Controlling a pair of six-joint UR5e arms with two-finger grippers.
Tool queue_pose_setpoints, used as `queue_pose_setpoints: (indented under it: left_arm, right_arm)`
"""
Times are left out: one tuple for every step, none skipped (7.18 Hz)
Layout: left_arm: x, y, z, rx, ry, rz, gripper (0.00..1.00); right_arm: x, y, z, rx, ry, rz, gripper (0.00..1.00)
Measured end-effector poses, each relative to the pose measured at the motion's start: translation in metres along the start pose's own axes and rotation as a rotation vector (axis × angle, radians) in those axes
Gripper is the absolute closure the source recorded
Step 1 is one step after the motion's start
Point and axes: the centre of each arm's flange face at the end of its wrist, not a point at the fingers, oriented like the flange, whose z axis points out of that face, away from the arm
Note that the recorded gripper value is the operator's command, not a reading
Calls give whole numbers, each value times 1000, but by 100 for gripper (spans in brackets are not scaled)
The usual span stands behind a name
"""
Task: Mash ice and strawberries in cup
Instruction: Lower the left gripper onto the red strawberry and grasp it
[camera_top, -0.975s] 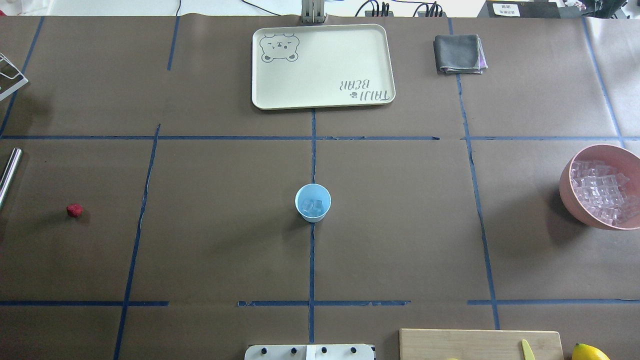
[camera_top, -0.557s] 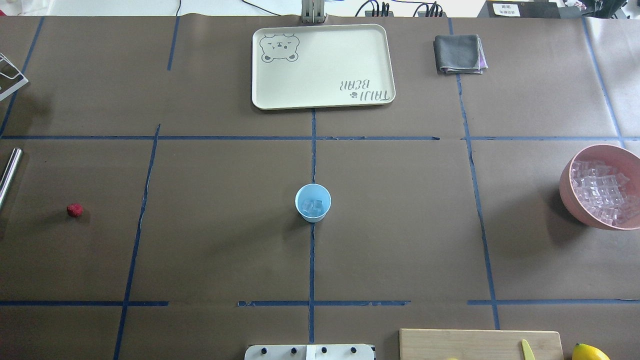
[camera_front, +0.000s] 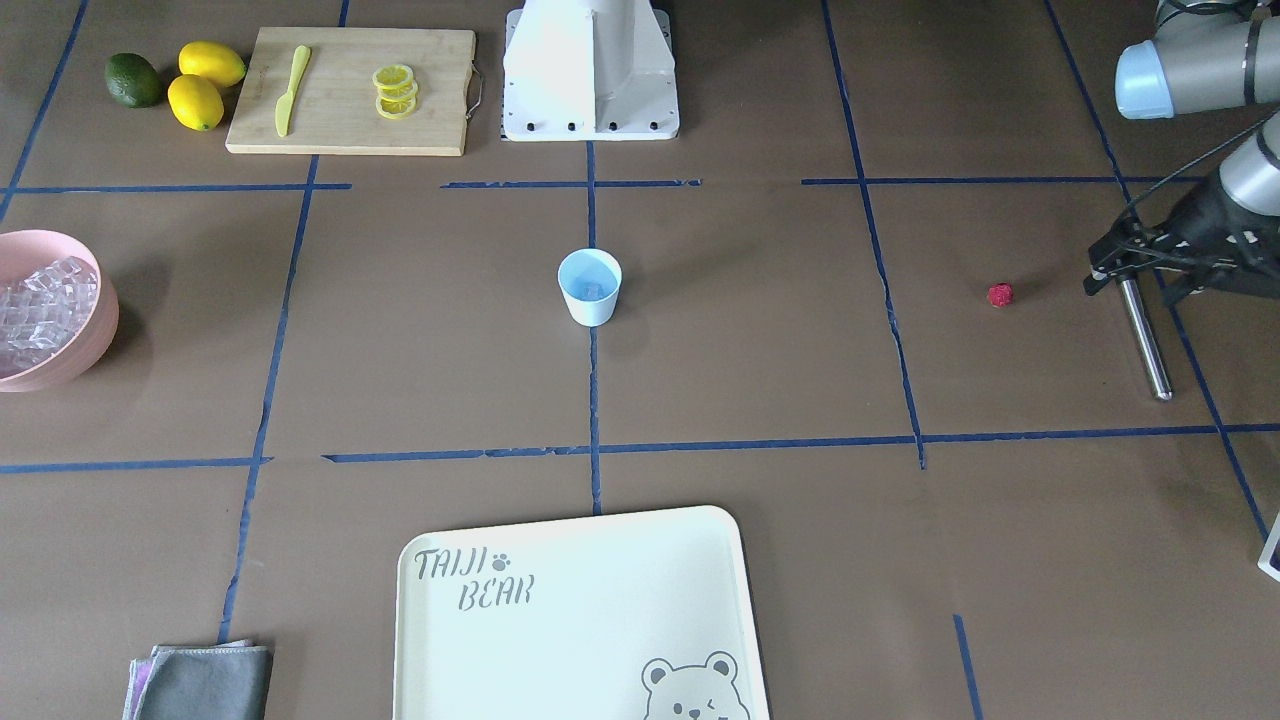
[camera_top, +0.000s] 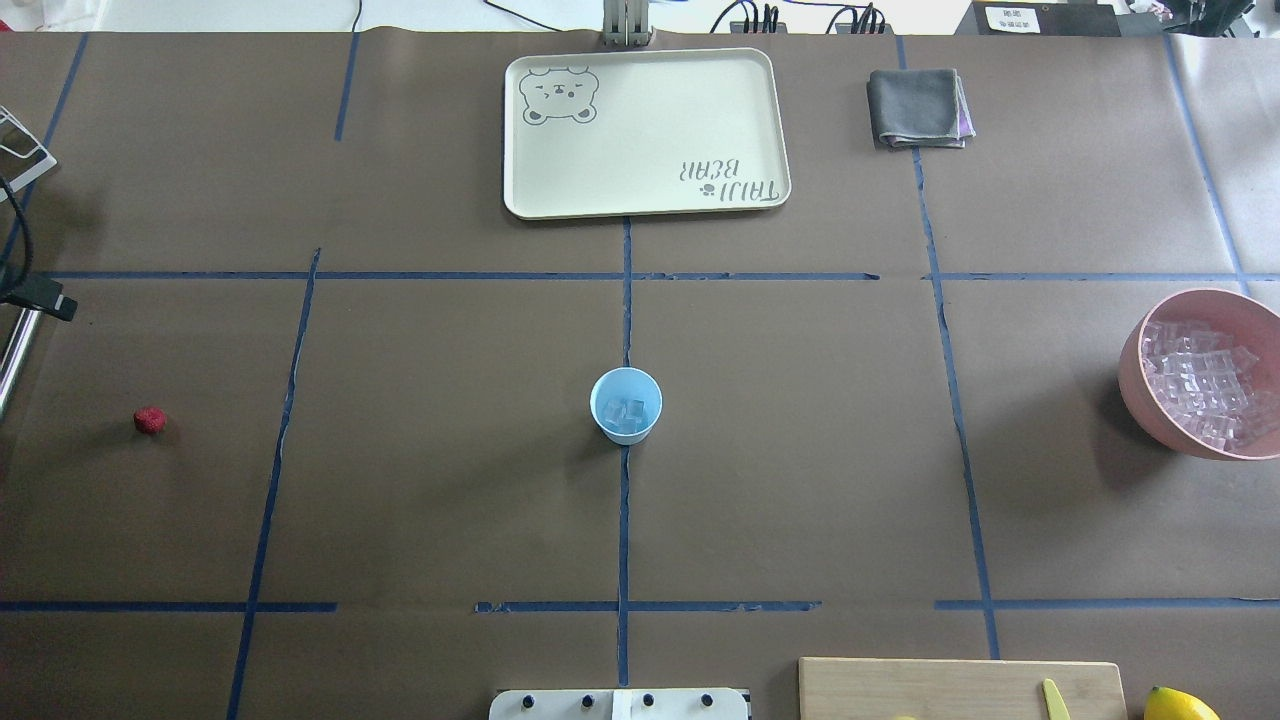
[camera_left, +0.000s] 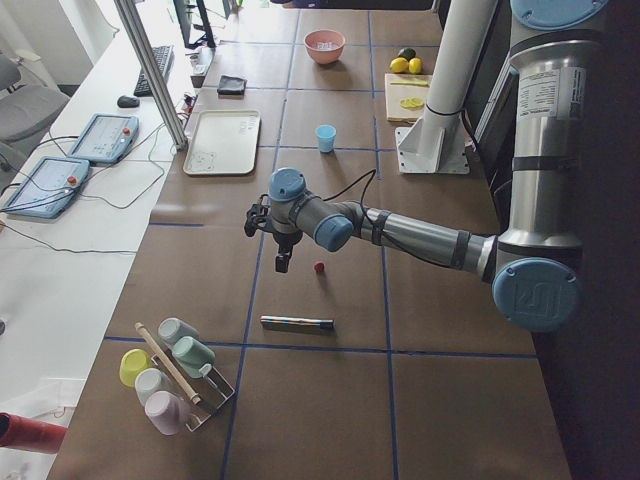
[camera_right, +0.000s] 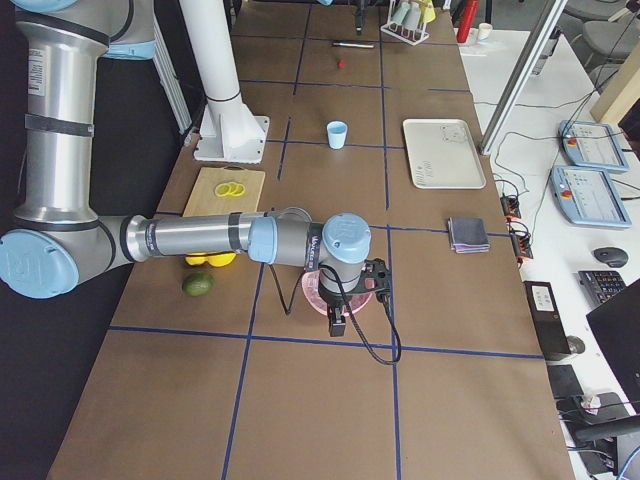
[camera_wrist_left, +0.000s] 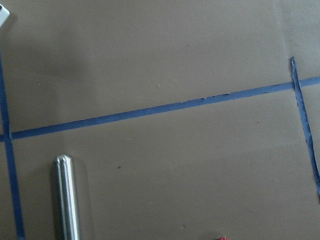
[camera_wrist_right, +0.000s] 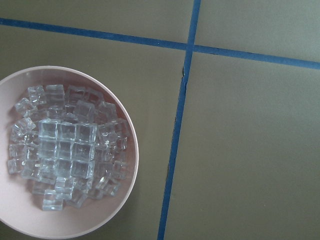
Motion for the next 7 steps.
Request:
queue_pose_setpoints:
  left_arm:
    - [15,12,25,5,-14,-9,0]
    - [23,21,45,2,-17,-14,0]
    - [29,30,64,-1,-15,-14,0]
    - [32,37,82,2,-15,-10,0]
    - [36,43,94,6,-14,-5,0]
    - [38,47,100,6,-12,-3,0]
    - [41,50,104,3,-11,0,0]
  right_arm:
    - [0,0,0,0,0,0,0]
    - [0,0,0,0,0,0,0]
    - [0,0,0,0,0,0,0]
    - [0,0,0,0,0,0,0]
    - [0,0,0,0,0,0,0]
    - [0,0,0,1,1,-1,0]
    - [1,0,1,2,1,-1,0]
